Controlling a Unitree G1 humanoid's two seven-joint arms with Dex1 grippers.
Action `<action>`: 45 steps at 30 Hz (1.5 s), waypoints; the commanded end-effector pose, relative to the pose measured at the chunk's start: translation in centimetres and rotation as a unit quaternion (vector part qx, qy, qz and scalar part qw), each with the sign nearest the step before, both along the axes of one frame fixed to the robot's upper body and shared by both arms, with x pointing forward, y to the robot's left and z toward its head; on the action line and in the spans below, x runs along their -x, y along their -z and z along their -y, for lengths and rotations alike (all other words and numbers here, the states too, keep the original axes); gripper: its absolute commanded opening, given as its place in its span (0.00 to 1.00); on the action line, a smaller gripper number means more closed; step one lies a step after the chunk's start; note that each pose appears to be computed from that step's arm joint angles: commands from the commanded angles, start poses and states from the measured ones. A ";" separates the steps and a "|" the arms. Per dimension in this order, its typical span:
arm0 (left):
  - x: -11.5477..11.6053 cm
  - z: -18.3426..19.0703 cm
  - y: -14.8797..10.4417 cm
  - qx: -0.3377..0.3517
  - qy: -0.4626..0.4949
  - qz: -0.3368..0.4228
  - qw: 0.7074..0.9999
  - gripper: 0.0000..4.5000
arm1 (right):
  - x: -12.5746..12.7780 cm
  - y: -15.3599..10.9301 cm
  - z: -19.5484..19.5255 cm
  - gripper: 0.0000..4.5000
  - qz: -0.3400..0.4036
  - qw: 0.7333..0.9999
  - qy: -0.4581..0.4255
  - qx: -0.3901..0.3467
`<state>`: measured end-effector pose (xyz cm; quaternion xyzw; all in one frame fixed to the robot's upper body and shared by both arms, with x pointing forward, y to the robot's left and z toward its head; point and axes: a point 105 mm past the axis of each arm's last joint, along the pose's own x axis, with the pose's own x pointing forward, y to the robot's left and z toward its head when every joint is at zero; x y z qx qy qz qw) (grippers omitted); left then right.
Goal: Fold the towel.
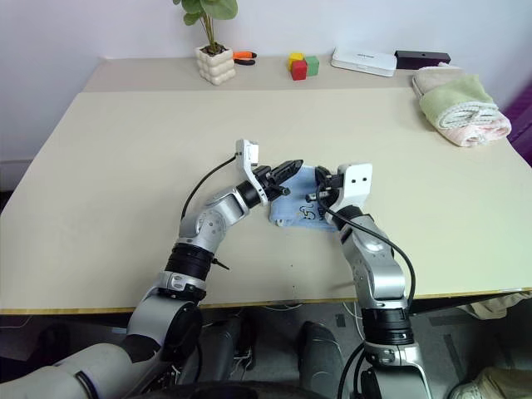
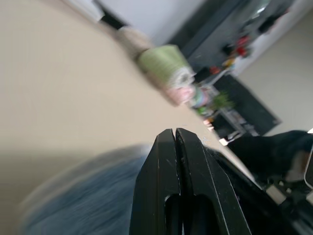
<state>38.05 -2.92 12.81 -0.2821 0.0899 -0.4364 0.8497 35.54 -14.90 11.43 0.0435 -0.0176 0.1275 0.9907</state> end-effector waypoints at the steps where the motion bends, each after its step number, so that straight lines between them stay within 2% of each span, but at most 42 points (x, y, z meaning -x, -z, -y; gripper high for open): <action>1: 0.0 1.0 -0.4 -0.013 0.009 0.008 1.000 0.00 | -0.1 0.1 0.7 0.00 0.005 1.000 0.023 0.008; 7: 0.0 -0.4 2.5 -0.066 0.001 -0.023 0.998 0.00 | -0.4 1.5 3.2 0.00 -0.019 0.996 0.084 0.037; 11: -0.8 -1.7 2.5 -0.066 -0.024 -0.022 0.997 0.00 | -0.4 1.6 4.0 0.00 -0.022 0.995 0.094 0.021; 14: -0.9 -2.2 2.4 -0.056 -0.021 -0.023 0.998 0.00 | -0.3 1.8 4.5 0.30 -0.029 0.994 0.101 0.016; 15: -1.0 -2.4 2.3 -0.055 -0.026 -0.020 0.998 0.06 | -0.3 1.7 4.4 0.41 -0.026 0.995 0.098 0.014; 17: -1.1 -2.8 1.6 -0.047 -0.029 -0.009 0.998 0.18 | -0.4 1.2 4.4 0.63 -0.020 0.995 0.092 0.013; 20: -1.2 -3.1 -0.2 -0.025 -0.025 0.019 0.999 0.50 | -0.6 -0.4 4.6 0.97 -0.004 0.997 0.083 0.000; 21: -0.9 -3.0 -1.1 -0.012 -0.012 0.035 0.999 0.62 | -0.8 -1.2 5.0 1.00 0.004 0.996 0.084 -0.007; 24: -0.1 -3.3 -3.2 0.002 0.027 0.076 0.997 0.97 | -0.9 -3.7 6.6 1.00 0.018 0.997 0.071 -0.016; 25: -0.1 -3.8 -3.7 -0.001 0.030 0.088 0.996 0.99 | -0.9 -4.3 7.5 1.00 0.017 0.997 0.073 -0.013; 28: -0.3 -5.3 -4.9 0.025 0.033 0.083 0.996 0.99 | -0.7 -5.3 9.0 1.00 0.008 0.998 0.061 0.003; 31: -0.3 -7.0 -5.1 -0.022 0.041 0.125 0.991 0.99 | -0.5 -6.1 8.9 1.00 -0.022 0.999 0.021 -0.043; 33: 0.0 -8.1 -5.3 -0.026 0.060 0.134 0.989 0.99 | -0.1 -6.6 7.9 1.00 -0.036 0.996 -0.018 -0.074; 34: 0.7 -8.8 -5.9 -0.030 0.080 0.163 0.983 0.99 | 0.3 -6.5 6.9 1.00 -0.052 0.994 -0.050 -0.083; 37: 2.6 -10.9 -6.6 -0.048 0.135 0.227 0.963 0.99 | 1.6 -5.4 4.4 1.00 -0.099 0.985 -0.110 -0.088; 39: 3.3 -12.0 -6.7 -0.048 0.153 0.234 0.959 0.99 | 2.4 -4.4 3.4 1.00 -0.128 0.981 -0.130 -0.069; 43: 4.8 -14.3 -6.9 -0.061 0.179 0.254 0.949 0.99 | 2.0 -1.8 3.6 1.00 -0.181 0.978 -0.092 -0.042; 45: 5.1 -14.7 -6.9 -0.063 0.183 0.252 0.948 0.99 | 1.7 -1.3 3.8 1.00 -0.187 0.979 -0.079 -0.032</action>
